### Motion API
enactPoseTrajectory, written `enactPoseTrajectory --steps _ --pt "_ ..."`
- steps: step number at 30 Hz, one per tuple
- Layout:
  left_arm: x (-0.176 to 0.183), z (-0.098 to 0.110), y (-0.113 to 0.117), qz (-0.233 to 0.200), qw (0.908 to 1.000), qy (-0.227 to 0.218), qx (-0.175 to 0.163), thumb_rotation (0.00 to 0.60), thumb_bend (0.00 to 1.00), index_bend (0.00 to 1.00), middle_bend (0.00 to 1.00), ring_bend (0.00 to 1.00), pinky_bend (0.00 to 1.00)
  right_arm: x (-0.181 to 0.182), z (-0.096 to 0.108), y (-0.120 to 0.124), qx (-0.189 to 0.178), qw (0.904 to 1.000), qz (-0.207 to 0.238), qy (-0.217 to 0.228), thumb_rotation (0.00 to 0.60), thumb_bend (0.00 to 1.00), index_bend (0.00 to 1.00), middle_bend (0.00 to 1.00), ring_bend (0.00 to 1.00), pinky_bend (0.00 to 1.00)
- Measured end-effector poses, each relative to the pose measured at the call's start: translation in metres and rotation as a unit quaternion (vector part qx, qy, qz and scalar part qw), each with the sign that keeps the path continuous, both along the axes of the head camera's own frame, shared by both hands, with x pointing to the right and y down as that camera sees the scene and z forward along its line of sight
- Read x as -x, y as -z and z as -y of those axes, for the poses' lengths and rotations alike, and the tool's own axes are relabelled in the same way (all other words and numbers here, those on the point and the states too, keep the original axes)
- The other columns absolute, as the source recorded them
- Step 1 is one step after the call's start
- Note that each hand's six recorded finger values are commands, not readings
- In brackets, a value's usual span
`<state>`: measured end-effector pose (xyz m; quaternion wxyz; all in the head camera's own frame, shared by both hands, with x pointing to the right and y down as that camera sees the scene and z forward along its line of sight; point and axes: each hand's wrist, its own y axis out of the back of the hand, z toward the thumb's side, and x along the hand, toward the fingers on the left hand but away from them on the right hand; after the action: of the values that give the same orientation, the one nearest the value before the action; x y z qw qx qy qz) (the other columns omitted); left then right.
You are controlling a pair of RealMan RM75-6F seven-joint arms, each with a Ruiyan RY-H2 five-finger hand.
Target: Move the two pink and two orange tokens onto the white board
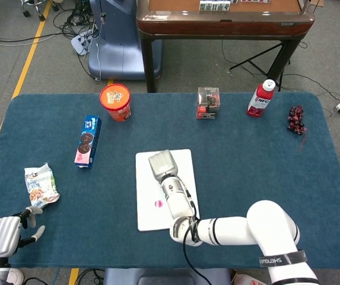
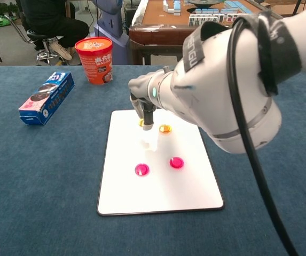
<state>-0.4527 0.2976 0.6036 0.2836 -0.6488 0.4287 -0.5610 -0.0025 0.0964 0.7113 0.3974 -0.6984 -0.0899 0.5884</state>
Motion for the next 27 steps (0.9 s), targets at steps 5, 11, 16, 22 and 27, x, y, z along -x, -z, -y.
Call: enactPoseTrajectory --steps 5,11,16,22,27 --pt "0.001 -0.002 0.000 0.000 1.0000 0.002 0.002 0.600 0.28 0.52 0.65 0.64 0.78 0.006 -0.001 -0.004 0.003 1.0000 0.002 -0.002 0.600 0.25 0.48 1.00 1.00 1.00" --pt "0.002 -0.004 -0.001 0.000 1.0000 0.003 0.003 0.600 0.28 0.52 0.65 0.64 0.78 0.010 0.000 -0.008 0.005 1.0000 0.004 -0.007 0.600 0.17 0.38 1.00 1.00 1.00" --pt "0.003 -0.006 -0.003 0.001 1.0000 0.004 0.007 0.600 0.28 0.52 0.65 0.64 0.78 0.013 0.000 -0.010 0.006 0.9998 0.012 -0.012 0.600 0.05 0.29 1.00 1.00 1.00" --pt "0.002 -0.007 -0.003 0.000 1.0000 0.003 0.007 0.600 0.28 0.52 0.65 0.64 0.78 0.009 0.003 -0.007 0.002 0.9998 0.015 -0.016 0.600 0.04 0.28 1.00 1.00 1.00" --pt "0.001 -0.005 -0.003 -0.001 1.0000 0.002 0.006 0.600 0.28 0.52 0.65 0.64 0.78 -0.007 0.009 -0.004 -0.005 0.9995 0.013 -0.027 0.600 0.07 0.28 1.00 1.00 1.00"
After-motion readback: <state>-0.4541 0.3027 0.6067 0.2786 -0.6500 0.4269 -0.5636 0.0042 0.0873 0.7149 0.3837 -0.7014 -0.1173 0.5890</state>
